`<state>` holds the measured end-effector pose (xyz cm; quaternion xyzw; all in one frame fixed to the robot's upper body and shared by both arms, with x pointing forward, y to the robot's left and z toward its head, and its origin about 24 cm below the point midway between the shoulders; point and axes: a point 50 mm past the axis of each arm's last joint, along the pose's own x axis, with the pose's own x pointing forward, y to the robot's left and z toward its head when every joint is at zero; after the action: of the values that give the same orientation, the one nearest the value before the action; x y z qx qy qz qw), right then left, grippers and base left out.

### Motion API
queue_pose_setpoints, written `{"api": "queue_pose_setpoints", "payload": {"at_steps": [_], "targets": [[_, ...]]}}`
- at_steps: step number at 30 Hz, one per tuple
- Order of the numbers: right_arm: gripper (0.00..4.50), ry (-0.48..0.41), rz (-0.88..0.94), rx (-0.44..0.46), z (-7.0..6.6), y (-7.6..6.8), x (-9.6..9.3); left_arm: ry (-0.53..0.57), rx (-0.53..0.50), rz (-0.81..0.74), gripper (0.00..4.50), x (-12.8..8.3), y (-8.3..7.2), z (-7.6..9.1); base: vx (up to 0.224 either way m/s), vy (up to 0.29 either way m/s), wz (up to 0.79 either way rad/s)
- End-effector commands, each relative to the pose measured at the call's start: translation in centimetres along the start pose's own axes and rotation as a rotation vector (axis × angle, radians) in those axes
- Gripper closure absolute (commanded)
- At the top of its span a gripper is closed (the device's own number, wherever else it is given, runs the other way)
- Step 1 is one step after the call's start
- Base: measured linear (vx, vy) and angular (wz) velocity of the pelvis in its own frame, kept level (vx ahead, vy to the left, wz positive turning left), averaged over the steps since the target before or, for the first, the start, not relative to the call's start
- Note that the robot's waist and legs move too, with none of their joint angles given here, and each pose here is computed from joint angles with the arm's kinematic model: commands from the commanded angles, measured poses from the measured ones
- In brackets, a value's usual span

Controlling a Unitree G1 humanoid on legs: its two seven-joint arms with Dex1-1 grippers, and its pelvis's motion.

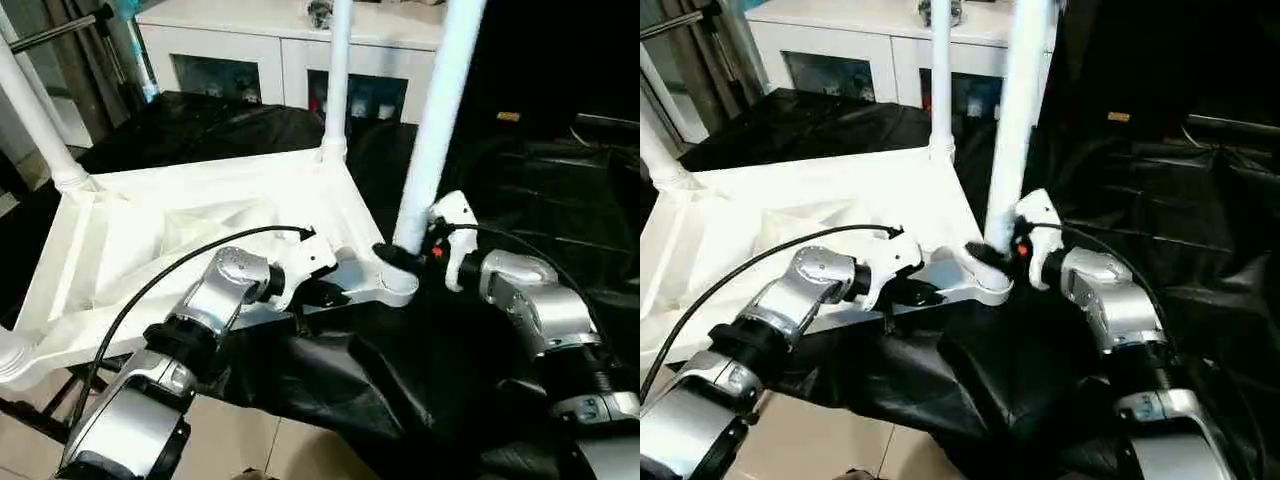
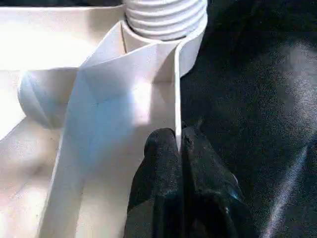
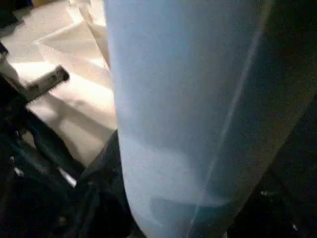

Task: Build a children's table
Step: Insert table leg to table base

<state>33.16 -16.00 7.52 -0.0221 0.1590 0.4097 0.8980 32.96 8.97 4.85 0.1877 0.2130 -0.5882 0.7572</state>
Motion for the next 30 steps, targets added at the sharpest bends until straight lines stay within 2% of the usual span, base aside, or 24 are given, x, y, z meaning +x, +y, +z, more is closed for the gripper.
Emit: {"api": "queue_pose_setpoints", "payload": {"at_steps": [1, 8, 12, 17, 21, 22, 24, 26, 28, 30], "targets": [[2.61, 0.078, 0.017, 0.025, -1.5, 0.4, 0.0, -0.012, -0.052, -0.025, 4.5, 0.2, -0.7, -1.1, 0.0, 0.0, 0.0], [2.61, 0.076, -0.024, 0.039, -1.9, -0.1, 0.1, -0.022, -0.036, -0.051, 4.5, -0.1, -1.0, -0.8, 0.0, 0.0, 0.0], [2.61, 0.007, -0.023, 0.144, -2.5, 0.0, -0.1, -0.032, -0.048, -0.044, 4.5, -0.2, -1.1, -0.7, 0.0, 0.0, 0.0], [2.61, -0.054, -0.053, 0.211, -3.2, -0.1, -0.6, -0.041, -0.061, -0.016, 4.5, -0.3, -1.0, -0.8, 0.0, 0.0, 0.0], [2.61, -0.128, -0.108, 0.276, -4.7, 0.0, -1.3, -0.045, -0.067, 0.016, 4.5, -0.4, -0.8, -0.7, 0.0, 0.0, 0.0], [2.61, -0.129, -0.11, 0.276, -4.7, 0.0, -1.3, -0.045, -0.067, 0.017, 4.5, -0.4, -0.7, -0.7, 0.0, 0.0, 0.0], [2.61, -0.162, -0.154, 0.268, -5.7, 0.4, -1.7, -0.051, -0.068, 0.043, 4.5, -0.3, -0.5, -0.6, 0.0, 0.0, 0.0], [2.61, -0.169, -0.164, 0.265, -5.9, 0.5, -1.7, -0.052, -0.069, 0.049, 4.5, -0.3, -0.5, -0.5, 0.0, 0.0, 0.0], [2.61, -0.182, -0.21, 0.238, -6.9, 1.0, -1.9, -0.055, -0.071, 0.056, 4.5, -0.2, -0.4, -0.5, 0.0, 0.0, 0.0], [2.61, -0.185, -0.22, 0.234, -7.2, 1.2, -2.0, -0.055, -0.072, 0.056, 4.5, -0.2, -0.4, -0.5, 0.0, 0.0, 0.0]]}}
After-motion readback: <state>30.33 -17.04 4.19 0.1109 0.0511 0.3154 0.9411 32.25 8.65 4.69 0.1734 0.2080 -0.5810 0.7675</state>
